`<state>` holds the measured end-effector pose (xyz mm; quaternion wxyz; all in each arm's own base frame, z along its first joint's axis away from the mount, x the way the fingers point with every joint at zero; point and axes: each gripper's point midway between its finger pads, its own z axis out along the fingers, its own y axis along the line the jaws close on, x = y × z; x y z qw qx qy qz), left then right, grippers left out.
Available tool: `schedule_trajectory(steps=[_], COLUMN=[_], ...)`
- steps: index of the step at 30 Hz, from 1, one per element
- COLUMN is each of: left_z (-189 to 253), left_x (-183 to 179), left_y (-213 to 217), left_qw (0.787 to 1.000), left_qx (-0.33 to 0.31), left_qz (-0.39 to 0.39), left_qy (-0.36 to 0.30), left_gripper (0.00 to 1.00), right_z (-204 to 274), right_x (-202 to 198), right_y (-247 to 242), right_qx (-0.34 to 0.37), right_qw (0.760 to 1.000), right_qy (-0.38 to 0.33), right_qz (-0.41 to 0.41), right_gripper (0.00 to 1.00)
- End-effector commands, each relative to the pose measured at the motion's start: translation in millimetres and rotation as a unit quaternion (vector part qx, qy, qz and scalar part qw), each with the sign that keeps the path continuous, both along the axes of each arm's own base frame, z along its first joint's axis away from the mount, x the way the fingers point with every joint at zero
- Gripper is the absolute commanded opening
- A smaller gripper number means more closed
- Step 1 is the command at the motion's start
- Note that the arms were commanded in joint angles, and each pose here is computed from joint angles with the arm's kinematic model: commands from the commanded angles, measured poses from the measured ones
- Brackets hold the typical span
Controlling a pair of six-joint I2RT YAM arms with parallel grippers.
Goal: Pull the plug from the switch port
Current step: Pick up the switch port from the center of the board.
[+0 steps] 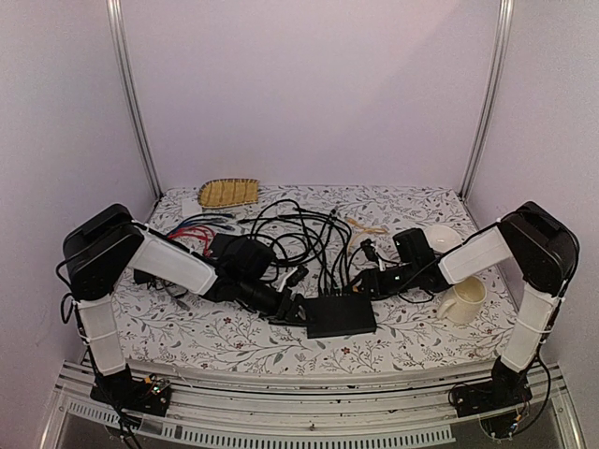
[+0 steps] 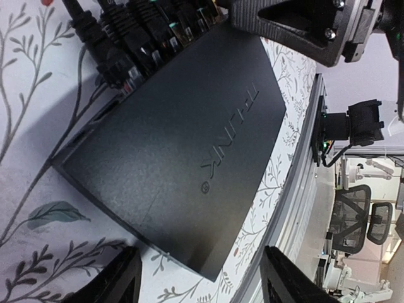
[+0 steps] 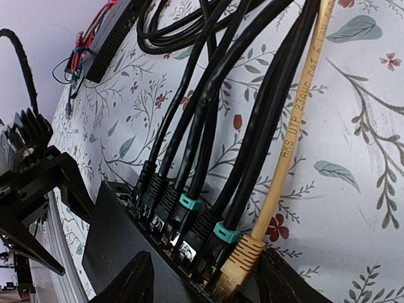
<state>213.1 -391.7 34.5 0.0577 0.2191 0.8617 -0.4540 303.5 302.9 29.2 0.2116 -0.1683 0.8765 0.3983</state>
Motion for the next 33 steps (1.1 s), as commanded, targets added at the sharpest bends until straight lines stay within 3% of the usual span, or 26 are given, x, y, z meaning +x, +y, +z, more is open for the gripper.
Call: schedule_trajectory(steps=[1,14,33], left_z=[-4.7,1.2,1.1], left_x=[8.7,14.7,18.7], left_y=[2.0,7.0,5.0], left_qw=[1.0,0.999,0.999], left_qx=[-0.004,-0.004,-0.016], left_qz=[0.013,0.036,0.041], left_qy=[0.008,-0.007,-0.01], left_gripper=[0.67,0.67,0.67], right_z=[-21.6,13.1,56.3], right_x=[-33.2,-47.6,-47.3], right_y=[-1.0,15.3,25.4], right_qx=[-0.006,0.057,0.114], right_qw=[0.997,0.99,0.984], right_qy=[0.061,0.071,0.064], right_qz=[0.05,0.11,0.117], right_gripper=[0.58,0.57,0.49])
